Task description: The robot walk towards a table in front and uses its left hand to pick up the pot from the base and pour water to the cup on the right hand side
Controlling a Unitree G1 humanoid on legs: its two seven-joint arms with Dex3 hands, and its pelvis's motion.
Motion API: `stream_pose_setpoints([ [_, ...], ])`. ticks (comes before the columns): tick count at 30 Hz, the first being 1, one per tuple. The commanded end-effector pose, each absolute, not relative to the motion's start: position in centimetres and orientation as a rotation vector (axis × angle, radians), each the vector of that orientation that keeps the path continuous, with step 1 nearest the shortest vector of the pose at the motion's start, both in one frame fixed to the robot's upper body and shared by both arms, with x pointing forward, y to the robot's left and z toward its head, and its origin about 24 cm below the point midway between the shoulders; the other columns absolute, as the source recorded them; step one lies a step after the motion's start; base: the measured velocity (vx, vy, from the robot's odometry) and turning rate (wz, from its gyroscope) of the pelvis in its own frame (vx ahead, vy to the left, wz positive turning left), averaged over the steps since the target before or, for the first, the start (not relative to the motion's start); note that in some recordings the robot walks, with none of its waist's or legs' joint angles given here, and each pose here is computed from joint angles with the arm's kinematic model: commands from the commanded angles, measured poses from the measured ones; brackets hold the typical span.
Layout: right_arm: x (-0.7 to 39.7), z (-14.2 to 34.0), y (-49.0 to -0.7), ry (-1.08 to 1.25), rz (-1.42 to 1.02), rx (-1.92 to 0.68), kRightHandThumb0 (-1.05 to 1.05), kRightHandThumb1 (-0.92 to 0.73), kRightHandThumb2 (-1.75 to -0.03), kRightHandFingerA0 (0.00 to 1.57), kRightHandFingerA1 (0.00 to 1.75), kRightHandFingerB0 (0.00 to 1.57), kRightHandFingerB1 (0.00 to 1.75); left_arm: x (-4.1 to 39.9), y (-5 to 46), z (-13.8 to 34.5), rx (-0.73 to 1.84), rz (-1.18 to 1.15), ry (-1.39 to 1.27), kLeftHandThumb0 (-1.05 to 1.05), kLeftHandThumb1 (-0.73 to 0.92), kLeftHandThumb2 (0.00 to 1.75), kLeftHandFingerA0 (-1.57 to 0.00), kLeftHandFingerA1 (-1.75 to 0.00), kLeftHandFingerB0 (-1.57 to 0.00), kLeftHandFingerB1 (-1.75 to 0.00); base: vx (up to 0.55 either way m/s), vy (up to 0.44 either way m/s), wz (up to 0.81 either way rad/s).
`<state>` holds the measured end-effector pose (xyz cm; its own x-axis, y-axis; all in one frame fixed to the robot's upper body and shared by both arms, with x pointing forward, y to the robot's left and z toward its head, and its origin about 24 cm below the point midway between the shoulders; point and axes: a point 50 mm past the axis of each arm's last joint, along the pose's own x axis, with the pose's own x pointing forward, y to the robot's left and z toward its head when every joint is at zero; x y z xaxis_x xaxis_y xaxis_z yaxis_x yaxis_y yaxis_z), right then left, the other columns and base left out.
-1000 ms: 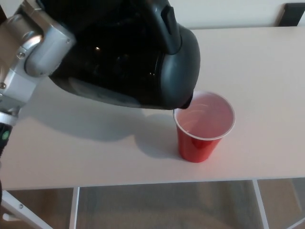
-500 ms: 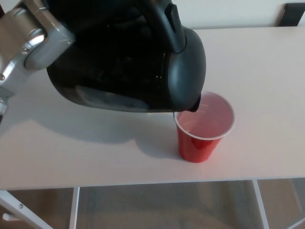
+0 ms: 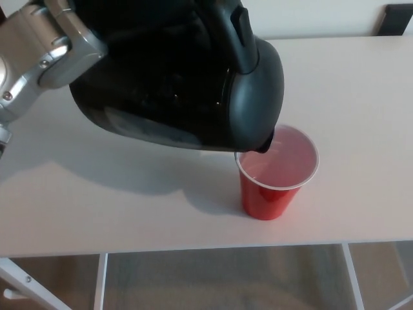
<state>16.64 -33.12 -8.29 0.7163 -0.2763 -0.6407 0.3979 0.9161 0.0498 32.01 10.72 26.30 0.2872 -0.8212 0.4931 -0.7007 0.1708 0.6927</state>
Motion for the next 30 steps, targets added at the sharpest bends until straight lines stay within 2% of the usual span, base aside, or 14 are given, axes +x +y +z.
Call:
stream_pose_setpoints([
  [1, 16.7, -7.9, -33.8, 0.678, -0.395, 0.173, -0.14, -0.58, -0.56, 0.64, 0.56, 0.5, 0.46, 31.6, 10.6, 27.9, 1.579, -0.113, -1.564, -0.39, 0.51, 0.58, -0.85, -1.69, -0.87, -0.66, 0.0, 0.0, 0.0],
  [2, 16.7, -7.9, -33.8, 0.678, -0.396, 0.173, -0.15, -0.59, -0.57, 0.65, 0.58, 0.51, 0.47, 31.6, 10.5, 28.0, 1.577, -0.11, -1.573, -0.39, 0.51, 0.57, -0.83, -1.71, -0.88, -0.72, 0.0, 0.0, 0.0],
  [8, 16.7, -7.9, -33.8, 0.671, -0.38, 0.179, -0.14, -0.58, -0.56, 0.59, 0.57, 0.47, 0.45, 31.6, 10.2, 28.0, 1.6, -0.101, -1.627, -0.38, 0.54, 0.57, -0.85, -1.74, -0.86, -0.79, 0.0, 0.0, 0.0],
  [10, 16.7, -7.9, -33.8, 0.676, -0.39, 0.176, -0.13, -0.59, -0.57, 0.63, 0.57, 0.51, 0.46, 31.6, 10.1, 27.9, 1.6, -0.096, -1.643, -0.31, 0.57, 0.58, -0.85, -1.72, -0.84, -0.97, 0.0, 0.0, 0.0],
  [15, 16.7, -7.9, -33.8, 0.677, -0.39, 0.172, -0.13, -0.61, -0.57, 0.62, 0.57, 0.49, 0.46, 31.7, 10.1, 27.8, 1.606, -0.087, -1.652, -0.32, 0.57, 0.57, -0.84, -1.73, -0.84, -0.96, 0.0, 0.0, 0.0],
  [16, 16.8, -7.9, -33.8, 0.677, -0.391, 0.17, -0.15, -0.59, -0.57, 0.62, 0.57, 0.48, 0.45, 31.7, 10.0, 27.7, 1.611, -0.084, -1.656, -0.32, 0.56, 0.57, -0.83, -1.75, -0.83, -1.01, 0.0, 0.0, 0.0],
  [21, 16.8, -7.9, -33.8, 0.672, -0.394, 0.182, -0.14, -0.56, -0.56, 0.62, 0.58, 0.49, 0.47, 31.8, 10.0, 27.5, 1.576, -0.081, -1.646, -0.32, 0.55, 0.57, -0.83, -1.75, -0.84, -0.98, 0.0, 0.0, 0.0],
  [22, 16.8, -7.9, -33.8, 0.675, -0.394, 0.181, -0.13, -0.58, -0.56, 0.6, 0.57, 0.49, 0.46, 31.8, 10.0, 27.5, 1.558, -0.097, -1.612, -0.37, 0.55, 0.57, -0.84, -1.75, -0.84, -0.74, 0.0, 0.0, 0.0],
  [23, 16.7, -7.9, -33.9, 0.68, -0.395, 0.178, -0.13, -0.58, -0.56, 0.6, 0.57, 0.49, 0.46, 31.8, 10.1, 27.4, 1.531, -0.122, -1.563, -0.37, 0.55, 0.57, -0.84, -1.75, -0.84, -0.74, 0.0, 0.0, 0.0],
  [24, 16.7, -7.9, -33.9, 0.679, -0.391, 0.175, -0.14, -0.58, -0.56, 0.59, 0.57, 0.48, 0.46, 31.9, 10.3, 27.4, 1.445, -0.088, -1.509, -0.29, 0.5, 0.55, -0.86, -1.74, -0.78, -0.9, 0.0, 0.0, 0.0],
  [27, 16.7, -7.8, -33.9, 0.679, -0.39, 0.175, -0.14, -0.58, -0.56, 0.59, 0.57, 0.48, 0.46, 31.9, 10.4, 27.4, 1.433, -0.086, -1.499, -0.29, 0.5, 0.55, -0.86, -1.74, -0.78, -0.9, 0.0, 0.0, 0.0],
  [28, 16.7, -7.9, -33.8, 0.679, -0.388, 0.176, -0.14, -0.58, -0.56, 0.59, 0.56, 0.48, 0.46, 32.2, 10.6, 27.8, 1.272, -0.03, -1.362, -0.01, 0.64, 0.56, -0.79, -1.75, -0.48, -1.58, 0.0, 0.0, 0.0],
  [29, 16.6, -7.9, -33.8, 0.679, -0.385, 0.177, -0.14, -0.58, -0.56, 0.59, 0.56, 0.48, 0.46, 32.9, 11.4, 27.7, 1.016, -0.005, -1.141, -0.01, 0.64, 0.56, -0.79, -1.75, -0.48, -1.58, 0.0, 0.0, 0.0],
  [30, 16.6, -7.9, -33.8, 0.679, -0.385, 0.177, -0.14, -0.58, -0.56, 0.59, 0.56, 0.48, 0.46, 32.9, 11.4, 27.7, 1.016, -0.006, -1.141, -0.01, 0.64, 0.56, -0.79, -1.75, -0.48, -1.58, 0.0, 0.0, 0.0],
])
